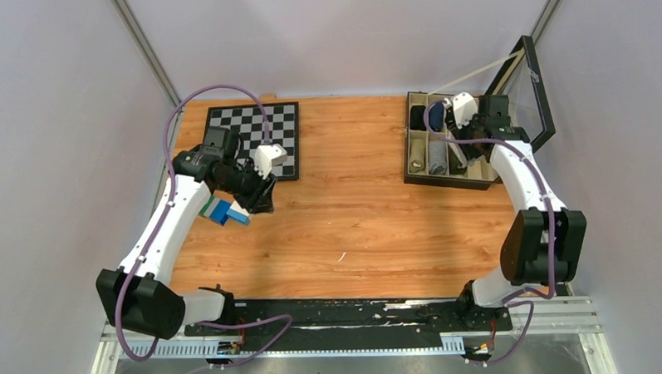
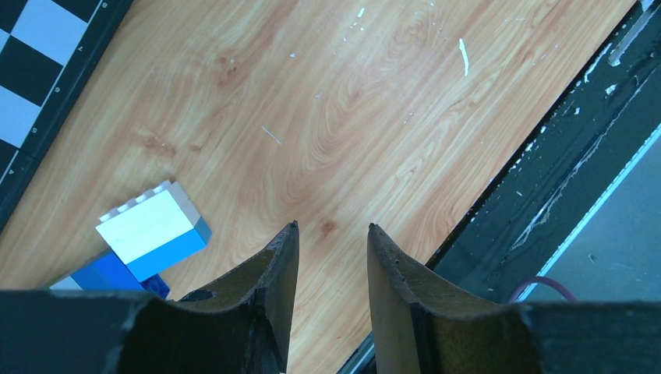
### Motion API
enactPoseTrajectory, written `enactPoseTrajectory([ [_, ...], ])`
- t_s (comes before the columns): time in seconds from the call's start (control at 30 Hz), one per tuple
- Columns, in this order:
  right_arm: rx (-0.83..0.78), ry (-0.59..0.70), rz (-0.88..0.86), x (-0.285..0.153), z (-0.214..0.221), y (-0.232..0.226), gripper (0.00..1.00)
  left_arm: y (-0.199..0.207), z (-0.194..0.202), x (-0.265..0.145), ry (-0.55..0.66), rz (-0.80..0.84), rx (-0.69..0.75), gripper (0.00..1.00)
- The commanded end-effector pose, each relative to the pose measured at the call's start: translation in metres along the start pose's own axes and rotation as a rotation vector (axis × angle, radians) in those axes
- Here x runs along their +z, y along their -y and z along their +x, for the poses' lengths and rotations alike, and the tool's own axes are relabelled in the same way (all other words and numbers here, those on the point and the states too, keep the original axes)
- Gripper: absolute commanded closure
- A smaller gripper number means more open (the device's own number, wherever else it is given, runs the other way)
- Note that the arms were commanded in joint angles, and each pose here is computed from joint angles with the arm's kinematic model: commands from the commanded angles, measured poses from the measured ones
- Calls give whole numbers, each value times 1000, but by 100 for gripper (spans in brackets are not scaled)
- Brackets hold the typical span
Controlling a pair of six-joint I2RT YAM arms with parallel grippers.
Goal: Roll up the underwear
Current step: Place the underwear in the storage box.
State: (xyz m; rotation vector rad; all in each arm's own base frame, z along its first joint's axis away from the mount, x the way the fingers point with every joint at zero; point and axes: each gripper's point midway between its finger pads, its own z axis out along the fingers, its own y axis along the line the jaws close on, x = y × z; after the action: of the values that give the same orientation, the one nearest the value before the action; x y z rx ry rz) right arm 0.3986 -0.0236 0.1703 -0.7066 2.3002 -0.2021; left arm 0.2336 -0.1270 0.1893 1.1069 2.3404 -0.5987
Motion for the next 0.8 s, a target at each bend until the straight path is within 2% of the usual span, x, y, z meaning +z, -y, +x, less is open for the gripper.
enactPoseTrajectory([
  [0.0,118,-43,321,12,-5,68,100,9,-9,-8,70,3,11,55],
  [0.13,134,-177,490,35,16,98,100,14,-8,-11,86,5,15,54],
  [0.27,135,-296,547,66,37,106,100,14,-5,-10,95,-3,18,54],
  [0.37,135,-327,564,79,43,108,100,15,-3,-9,91,0,18,53],
  [0.57,195,-379,459,101,62,83,100,16,-2,-6,91,12,14,53],
  [0.63,267,-375,401,104,64,72,100,16,-1,-5,88,14,12,53],
  [0.77,512,-386,201,113,75,51,100,14,1,1,81,22,4,53],
])
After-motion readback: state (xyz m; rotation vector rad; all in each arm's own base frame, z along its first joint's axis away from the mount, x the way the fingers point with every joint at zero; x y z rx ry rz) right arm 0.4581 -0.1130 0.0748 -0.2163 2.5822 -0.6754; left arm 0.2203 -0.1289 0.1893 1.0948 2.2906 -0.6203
